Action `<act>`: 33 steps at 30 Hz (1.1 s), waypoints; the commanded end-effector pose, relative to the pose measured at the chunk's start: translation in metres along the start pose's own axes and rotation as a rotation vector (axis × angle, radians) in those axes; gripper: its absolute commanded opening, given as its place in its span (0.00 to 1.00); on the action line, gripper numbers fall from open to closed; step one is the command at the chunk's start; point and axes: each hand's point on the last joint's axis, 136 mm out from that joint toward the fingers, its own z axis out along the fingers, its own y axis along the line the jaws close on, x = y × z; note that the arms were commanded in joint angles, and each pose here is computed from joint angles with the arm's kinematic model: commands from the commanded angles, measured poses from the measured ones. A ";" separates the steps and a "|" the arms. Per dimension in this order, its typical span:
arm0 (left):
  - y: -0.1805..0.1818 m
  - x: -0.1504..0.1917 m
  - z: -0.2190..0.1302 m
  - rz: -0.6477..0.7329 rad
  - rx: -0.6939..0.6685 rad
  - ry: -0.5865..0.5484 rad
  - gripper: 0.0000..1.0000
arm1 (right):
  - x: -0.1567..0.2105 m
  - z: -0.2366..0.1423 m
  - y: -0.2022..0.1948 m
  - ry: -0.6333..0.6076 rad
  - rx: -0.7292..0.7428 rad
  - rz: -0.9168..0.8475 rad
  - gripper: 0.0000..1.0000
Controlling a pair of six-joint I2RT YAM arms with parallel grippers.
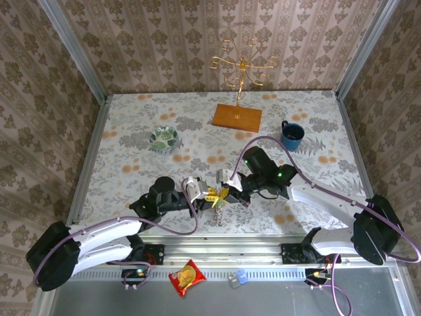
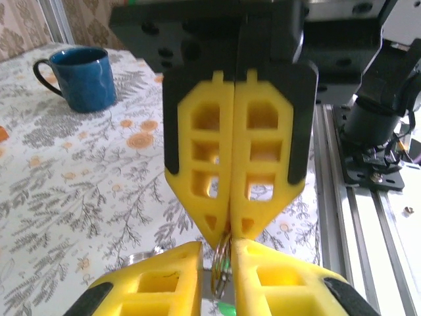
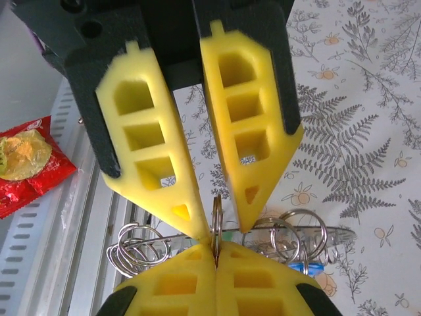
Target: Put the keys on the keyring
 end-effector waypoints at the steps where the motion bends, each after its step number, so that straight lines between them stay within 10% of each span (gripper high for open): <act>1: -0.004 0.008 0.000 -0.006 0.034 0.056 0.19 | -0.026 -0.005 0.003 -0.054 -0.015 -0.071 0.00; 9: -0.005 0.004 0.003 0.019 0.060 0.048 0.00 | -0.029 -0.005 0.004 -0.053 -0.019 -0.069 0.00; 33: 0.000 -0.006 -0.008 0.060 -0.009 -0.055 0.00 | 0.012 -0.002 -0.001 0.015 0.051 0.096 0.00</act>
